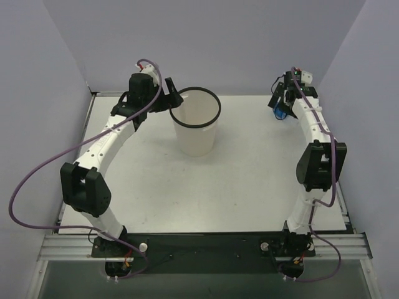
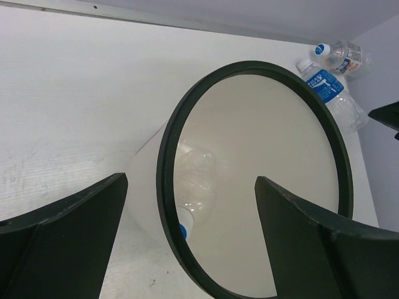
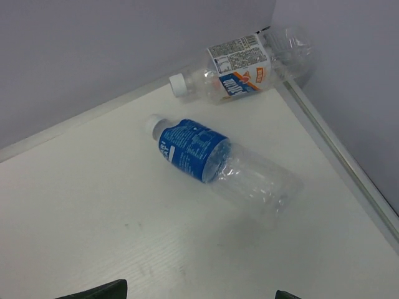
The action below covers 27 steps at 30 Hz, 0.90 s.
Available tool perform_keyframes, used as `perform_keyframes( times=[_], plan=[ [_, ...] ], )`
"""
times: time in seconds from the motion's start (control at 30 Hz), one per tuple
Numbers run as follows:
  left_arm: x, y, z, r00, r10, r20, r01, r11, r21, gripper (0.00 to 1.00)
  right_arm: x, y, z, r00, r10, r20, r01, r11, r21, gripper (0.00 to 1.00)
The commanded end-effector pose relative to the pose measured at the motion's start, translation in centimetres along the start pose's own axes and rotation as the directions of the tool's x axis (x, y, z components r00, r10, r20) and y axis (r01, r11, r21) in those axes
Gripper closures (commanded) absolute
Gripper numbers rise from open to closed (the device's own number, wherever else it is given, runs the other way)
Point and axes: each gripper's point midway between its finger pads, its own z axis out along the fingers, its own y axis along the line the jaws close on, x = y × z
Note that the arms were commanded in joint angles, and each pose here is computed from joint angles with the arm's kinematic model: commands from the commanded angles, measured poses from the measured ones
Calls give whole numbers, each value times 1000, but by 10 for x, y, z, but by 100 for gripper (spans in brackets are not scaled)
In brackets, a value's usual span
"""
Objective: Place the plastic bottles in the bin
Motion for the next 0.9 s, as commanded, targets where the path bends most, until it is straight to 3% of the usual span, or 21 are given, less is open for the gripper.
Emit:
perform_keyframes(
  times=[0.0,0.23,0.37,0.67,0.87],
  plan=[
    [-35,-23,-22,996,0,84,-6,997,79,5,-29,-12,30,986,-159,41,156,985,72,10],
    [-38,-24,-44,994,-16,111,7,996,88,5,-57,-23,82,942,-334,41,327,938,118,10],
    [-42,-22,-49,993,0,120,-10,997,82,5,-57,-34,104,965,-262,25,261,964,60,10],
    [-40,-26,-42,994,-31,103,20,994,107,5,-10,-26,147,968,-232,-97,230,973,-28,10],
    [-37,-27,-43,994,-46,102,35,993,114,5,21,-15,139,957,-235,-169,222,971,-91,20]
  ],
)
